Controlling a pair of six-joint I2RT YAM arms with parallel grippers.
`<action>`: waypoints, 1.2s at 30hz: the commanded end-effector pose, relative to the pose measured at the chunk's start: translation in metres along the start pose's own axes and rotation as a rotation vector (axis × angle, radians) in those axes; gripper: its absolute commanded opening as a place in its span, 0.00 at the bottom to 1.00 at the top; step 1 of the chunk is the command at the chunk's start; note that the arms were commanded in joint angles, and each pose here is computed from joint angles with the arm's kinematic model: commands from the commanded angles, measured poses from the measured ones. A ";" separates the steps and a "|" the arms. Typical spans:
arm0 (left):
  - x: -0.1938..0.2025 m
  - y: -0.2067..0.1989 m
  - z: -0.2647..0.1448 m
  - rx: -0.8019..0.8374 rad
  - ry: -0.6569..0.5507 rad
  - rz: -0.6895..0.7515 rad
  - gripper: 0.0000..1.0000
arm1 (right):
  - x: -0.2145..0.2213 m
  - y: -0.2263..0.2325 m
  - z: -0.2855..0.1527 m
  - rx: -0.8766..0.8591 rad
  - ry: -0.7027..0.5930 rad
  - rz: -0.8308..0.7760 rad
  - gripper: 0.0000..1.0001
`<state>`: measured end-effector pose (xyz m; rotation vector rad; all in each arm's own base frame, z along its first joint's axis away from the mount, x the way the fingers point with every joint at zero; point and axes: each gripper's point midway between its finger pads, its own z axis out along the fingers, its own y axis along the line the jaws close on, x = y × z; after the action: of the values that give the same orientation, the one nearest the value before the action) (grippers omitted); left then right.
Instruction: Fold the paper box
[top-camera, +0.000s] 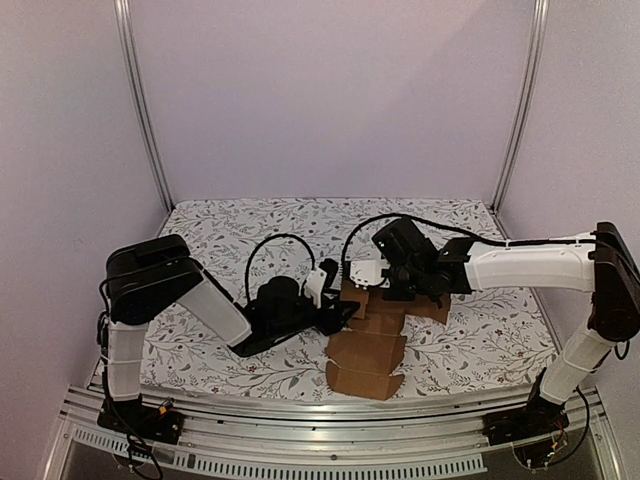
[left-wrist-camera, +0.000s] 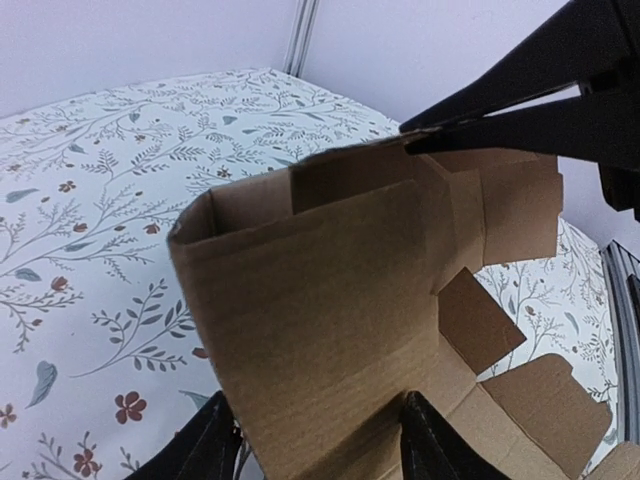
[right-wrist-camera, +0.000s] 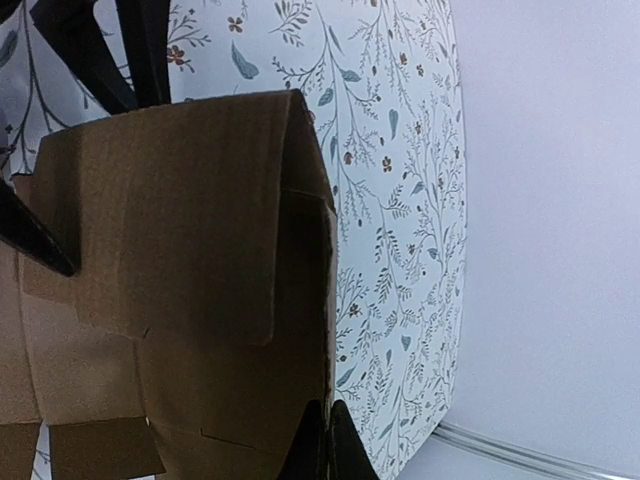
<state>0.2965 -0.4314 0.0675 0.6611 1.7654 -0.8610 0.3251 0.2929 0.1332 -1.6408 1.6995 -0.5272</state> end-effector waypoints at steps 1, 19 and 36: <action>-0.021 0.013 0.009 -0.061 -0.060 0.050 0.56 | -0.028 -0.034 0.009 0.189 -0.059 -0.099 0.00; -0.019 0.026 -0.006 -0.030 -0.059 0.031 0.57 | -0.043 -0.028 0.027 0.325 -0.100 -0.247 0.00; 0.029 0.024 -0.042 0.001 0.118 0.006 0.55 | -0.038 -0.019 0.010 0.356 -0.086 -0.256 0.00</action>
<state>0.2822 -0.3927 0.0453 0.7249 1.8297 -0.8862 0.3448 0.3317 0.1398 -1.6310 1.2550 -0.8150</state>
